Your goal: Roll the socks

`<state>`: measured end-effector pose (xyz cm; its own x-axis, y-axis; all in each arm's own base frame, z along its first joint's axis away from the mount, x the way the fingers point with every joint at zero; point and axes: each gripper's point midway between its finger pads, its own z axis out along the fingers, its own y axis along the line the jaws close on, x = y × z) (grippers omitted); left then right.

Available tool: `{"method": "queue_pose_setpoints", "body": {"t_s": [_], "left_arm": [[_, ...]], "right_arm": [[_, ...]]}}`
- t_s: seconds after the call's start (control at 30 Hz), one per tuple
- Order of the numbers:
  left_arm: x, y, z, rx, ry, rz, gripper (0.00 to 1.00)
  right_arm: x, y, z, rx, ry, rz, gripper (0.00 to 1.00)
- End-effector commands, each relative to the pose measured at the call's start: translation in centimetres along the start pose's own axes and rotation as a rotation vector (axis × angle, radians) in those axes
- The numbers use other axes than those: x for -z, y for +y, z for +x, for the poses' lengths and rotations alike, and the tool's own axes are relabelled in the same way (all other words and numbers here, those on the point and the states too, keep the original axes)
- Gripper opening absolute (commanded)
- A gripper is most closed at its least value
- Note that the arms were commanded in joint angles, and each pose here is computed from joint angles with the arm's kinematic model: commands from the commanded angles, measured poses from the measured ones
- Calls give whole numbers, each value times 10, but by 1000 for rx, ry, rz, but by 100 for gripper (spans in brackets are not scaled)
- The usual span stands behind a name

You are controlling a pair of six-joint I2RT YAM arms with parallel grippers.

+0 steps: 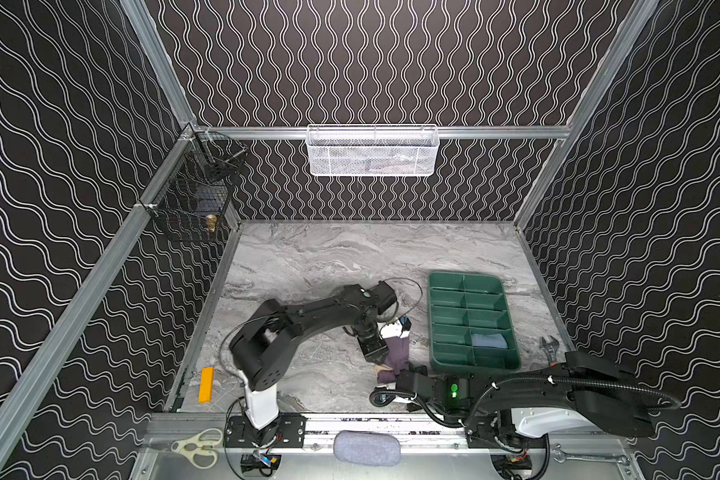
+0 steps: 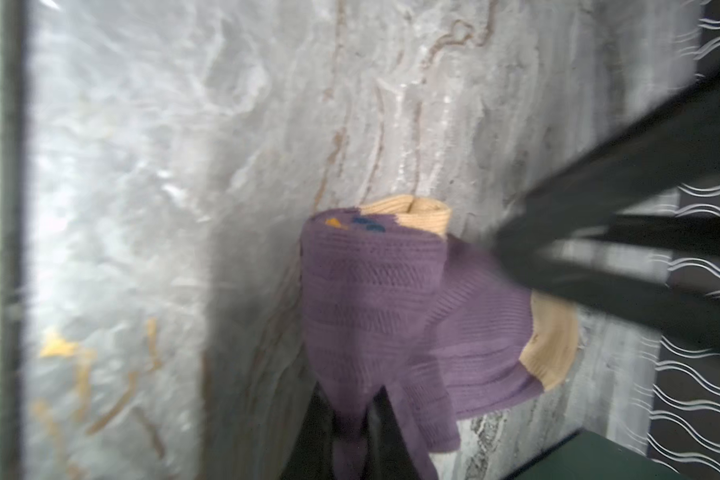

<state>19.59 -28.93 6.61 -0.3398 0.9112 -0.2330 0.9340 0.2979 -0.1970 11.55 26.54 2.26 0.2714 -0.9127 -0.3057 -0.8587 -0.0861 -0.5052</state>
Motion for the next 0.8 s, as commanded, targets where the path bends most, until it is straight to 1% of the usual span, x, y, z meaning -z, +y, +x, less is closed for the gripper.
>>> {"method": "queue_pose_setpoints", "body": {"t_s": [0.0, 0.1, 0.17, 0.23, 0.27, 0.3, 0.37, 0.4, 0.47, 0.53, 0.63, 0.7, 0.77], "left_arm": [[36, 24, 0, 11, -51, -205, 54], [79, 36, 11, 43, -107, -385, 54], [117, 43, 22, 69, -177, -532, 54], [156, 46, 35, 88, -257, -664, 58], [177, 42, 41, 88, -314, -711, 61], [193, 35, 45, 68, -370, -729, 64], [214, 13, 50, -4, -458, -704, 68], [219, 0, 53, -54, -491, -669, 69], [224, -22, 57, -148, -521, -598, 69], [223, -34, 60, -195, -520, -554, 69], [216, -32, 62, -199, -467, -540, 67], [208, -30, 60, -214, -441, -528, 66], [202, -31, 56, -238, -446, -518, 66]], "right_arm": [[6, 38, 27, -7, 105, -218, 0], [7, 30, 20, -90, 100, -275, 0], [9, 26, 15, -146, 96, -329, 0], [9, 19, 11, -198, 96, -376, 0], [10, 18, 8, -228, 93, -421, 0], [11, 17, 6, -263, 90, -468, 0], [12, 15, 2, -321, 86, -554, 0], [13, 13, 1, -350, 91, -590, 0], [11, 10, 2, -391, 106, -640, 0], [7, 8, 3, -429, 127, -678, 0], [-2, 5, 5, -479, 145, -720, 0], [-9, -1, 7, -496, 152, -717, 0], [-16, -8, 11, -494, 160, -690, 0]]}}
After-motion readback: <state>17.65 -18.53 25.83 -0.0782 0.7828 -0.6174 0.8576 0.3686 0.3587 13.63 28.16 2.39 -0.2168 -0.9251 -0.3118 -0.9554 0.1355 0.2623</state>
